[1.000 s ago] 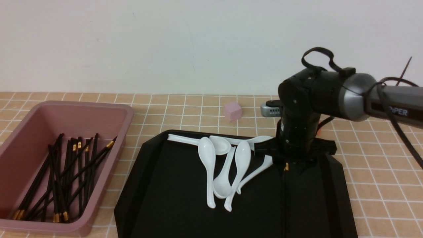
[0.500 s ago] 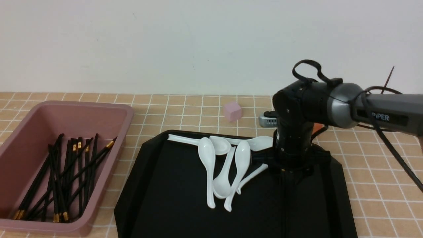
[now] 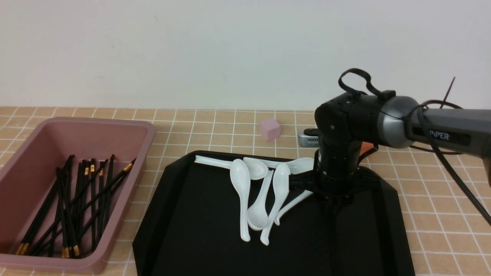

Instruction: On brown tablecloth take chopsticks from black tray and put them in box.

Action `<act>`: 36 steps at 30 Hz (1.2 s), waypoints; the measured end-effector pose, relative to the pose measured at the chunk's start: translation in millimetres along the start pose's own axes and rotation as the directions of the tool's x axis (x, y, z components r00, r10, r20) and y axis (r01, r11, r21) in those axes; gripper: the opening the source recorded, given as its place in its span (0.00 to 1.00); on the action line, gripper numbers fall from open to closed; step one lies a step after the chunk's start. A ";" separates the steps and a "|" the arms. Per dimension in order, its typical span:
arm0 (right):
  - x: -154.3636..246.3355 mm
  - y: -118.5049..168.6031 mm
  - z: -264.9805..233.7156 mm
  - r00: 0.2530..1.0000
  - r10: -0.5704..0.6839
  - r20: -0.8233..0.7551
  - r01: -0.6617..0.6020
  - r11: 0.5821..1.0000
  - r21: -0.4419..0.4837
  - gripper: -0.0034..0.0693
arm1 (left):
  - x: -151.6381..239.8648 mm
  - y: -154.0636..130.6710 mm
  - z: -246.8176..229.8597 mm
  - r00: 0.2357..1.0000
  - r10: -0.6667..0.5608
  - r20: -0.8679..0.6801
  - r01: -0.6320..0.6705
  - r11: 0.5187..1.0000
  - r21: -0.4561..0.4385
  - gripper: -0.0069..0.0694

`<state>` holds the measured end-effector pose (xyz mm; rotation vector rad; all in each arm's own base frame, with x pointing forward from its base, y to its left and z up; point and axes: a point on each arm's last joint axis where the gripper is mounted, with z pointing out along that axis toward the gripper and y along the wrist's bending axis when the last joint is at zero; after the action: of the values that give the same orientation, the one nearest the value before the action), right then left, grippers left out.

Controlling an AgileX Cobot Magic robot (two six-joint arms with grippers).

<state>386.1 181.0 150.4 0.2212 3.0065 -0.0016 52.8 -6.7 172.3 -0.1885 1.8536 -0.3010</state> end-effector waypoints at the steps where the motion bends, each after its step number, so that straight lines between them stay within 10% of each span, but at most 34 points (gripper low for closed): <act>1: 0.2 -0.4 -0.4 1.000 -0.005 -0.001 0.005 1.000 0.004 0.24 | 0.0 0.0 0.0 1.000 0.000 0.000 0.000 1.000 0.000 0.40; 11: 8.8 -16.7 -46.5 0.999 -0.053 -0.004 0.053 0.995 0.079 0.24 | 0.0 0.0 0.0 1.000 0.000 0.000 0.000 1.000 0.000 0.40; 20: 2.2 3.4 -172.2 0.961 -0.026 0.274 0.088 0.973 -0.215 0.24 | 0.0 0.0 0.0 1.000 0.000 0.000 0.000 1.000 0.000 0.40; 27: 24.0 101.6 -224.9 0.869 0.006 0.494 0.354 0.692 -0.630 0.24 | 0.0 0.0 0.0 1.000 0.000 0.000 0.000 1.000 0.000 0.40; 33: 50.4 192.0 -195.0 0.754 0.208 0.623 0.478 0.477 -0.738 0.24 | 0.0 0.0 0.0 1.000 0.000 0.000 0.000 1.000 0.000 0.40; 36: 63.3 221.3 -165.6 0.709 0.291 0.642 0.483 0.463 -0.744 0.24 | 0.0 0.0 0.0 1.000 0.000 0.000 0.000 1.000 0.000 0.40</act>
<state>335.4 410.8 308.5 -0.0951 1.8342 1.1818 52.8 -6.7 172.3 -0.1885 1.8536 -0.3010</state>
